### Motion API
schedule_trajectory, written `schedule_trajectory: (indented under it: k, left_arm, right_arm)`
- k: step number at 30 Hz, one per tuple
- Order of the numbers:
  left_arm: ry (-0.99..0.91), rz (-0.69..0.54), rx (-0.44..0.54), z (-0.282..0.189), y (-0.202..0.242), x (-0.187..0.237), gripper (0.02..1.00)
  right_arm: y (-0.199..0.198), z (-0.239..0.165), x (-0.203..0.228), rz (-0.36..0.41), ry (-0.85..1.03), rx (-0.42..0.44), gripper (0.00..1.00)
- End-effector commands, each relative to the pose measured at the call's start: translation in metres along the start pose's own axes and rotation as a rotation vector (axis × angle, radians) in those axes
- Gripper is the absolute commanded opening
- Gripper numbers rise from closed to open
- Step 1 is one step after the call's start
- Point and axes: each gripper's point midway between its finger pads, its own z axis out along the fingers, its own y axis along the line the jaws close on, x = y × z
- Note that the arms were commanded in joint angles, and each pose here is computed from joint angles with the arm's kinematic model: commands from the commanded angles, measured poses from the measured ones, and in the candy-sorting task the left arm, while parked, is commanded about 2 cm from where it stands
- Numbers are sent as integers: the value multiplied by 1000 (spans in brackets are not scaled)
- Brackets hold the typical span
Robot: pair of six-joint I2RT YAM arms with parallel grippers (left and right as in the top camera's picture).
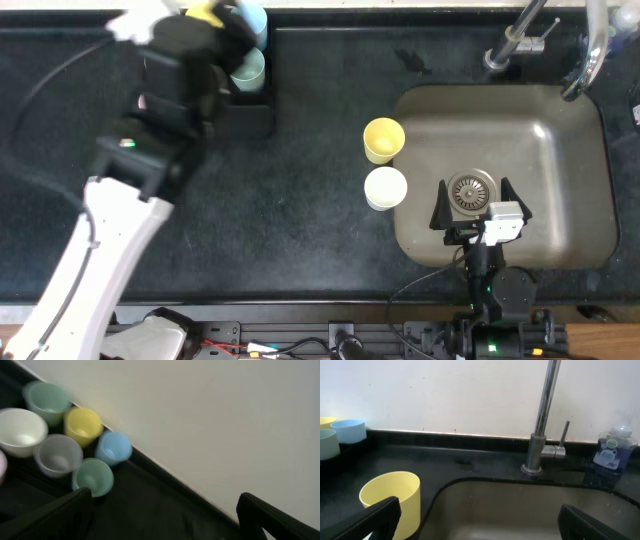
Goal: Store Cups
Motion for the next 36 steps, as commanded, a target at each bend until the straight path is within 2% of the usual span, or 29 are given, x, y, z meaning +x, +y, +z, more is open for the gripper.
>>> schedule_trajectory:
  k: [1,6,12,16,36]
  left_arm:
    - [142,235,60,13,-25,63,932]
    - [395,304,111,33,-33,146,910]
    - [589,417,-45,51,-6,206,912]
    - [648,475,-91,57,-3,228,915]
    - [758,574,-134,87,-2,310,886]
  right_arm:
    - [-1,0,3,-4,-2,6,993]
    - [-1,0,3,-3,-2,6,996]
    - [-1,0,3,-4,-3,6,993]
    - [-1,0,3,-4,-2,6,998]
    - [-1,0,3,-3,-2,6,998]
